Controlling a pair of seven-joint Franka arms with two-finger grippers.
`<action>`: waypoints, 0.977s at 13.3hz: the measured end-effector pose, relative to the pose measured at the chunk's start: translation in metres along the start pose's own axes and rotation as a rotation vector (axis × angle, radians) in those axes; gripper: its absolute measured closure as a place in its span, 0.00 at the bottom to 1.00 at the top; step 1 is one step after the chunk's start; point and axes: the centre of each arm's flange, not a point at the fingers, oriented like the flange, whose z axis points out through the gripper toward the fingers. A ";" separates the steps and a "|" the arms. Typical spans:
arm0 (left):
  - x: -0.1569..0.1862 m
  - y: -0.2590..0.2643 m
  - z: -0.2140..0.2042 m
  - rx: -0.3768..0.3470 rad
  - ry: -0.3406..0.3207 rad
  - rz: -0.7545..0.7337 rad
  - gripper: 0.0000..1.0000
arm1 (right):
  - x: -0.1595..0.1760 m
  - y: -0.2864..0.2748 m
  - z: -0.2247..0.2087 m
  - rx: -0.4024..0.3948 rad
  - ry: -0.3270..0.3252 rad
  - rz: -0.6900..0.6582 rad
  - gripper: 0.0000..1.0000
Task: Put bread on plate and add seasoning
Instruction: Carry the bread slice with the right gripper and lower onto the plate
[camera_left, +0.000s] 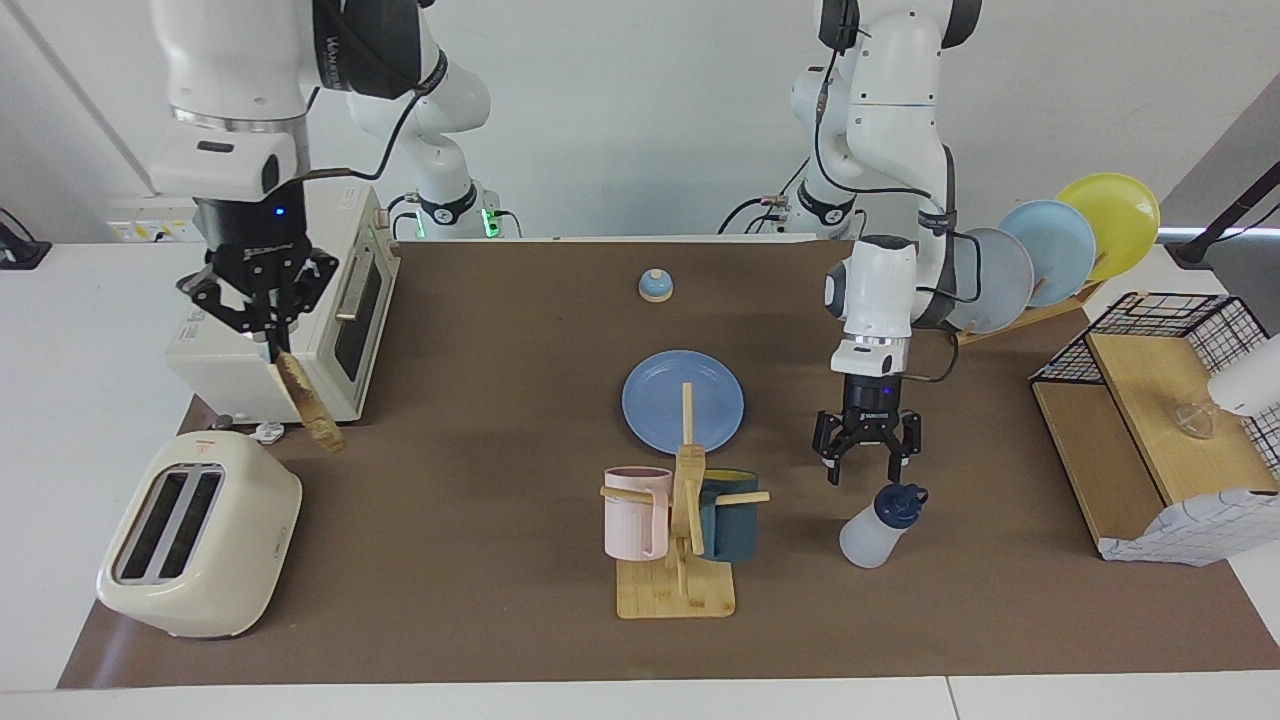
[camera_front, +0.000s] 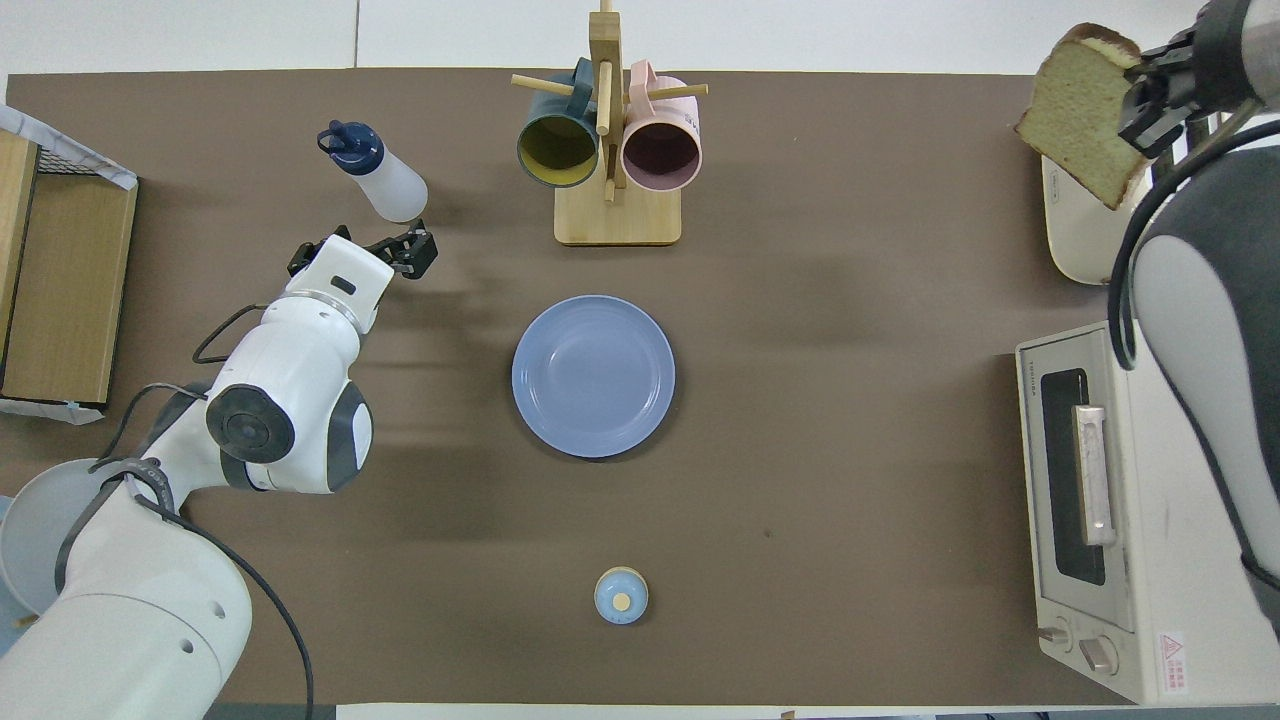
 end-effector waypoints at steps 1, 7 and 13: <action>0.005 0.004 0.000 0.007 0.016 0.005 0.00 | 0.011 -0.016 -0.006 0.040 0.023 0.044 0.93; 0.021 0.010 0.015 0.020 0.055 0.021 0.00 | 0.067 -0.144 -0.002 0.255 0.023 0.444 0.93; 0.032 0.005 0.026 0.038 0.087 0.017 0.00 | 0.123 -0.251 0.048 0.355 0.061 0.812 0.93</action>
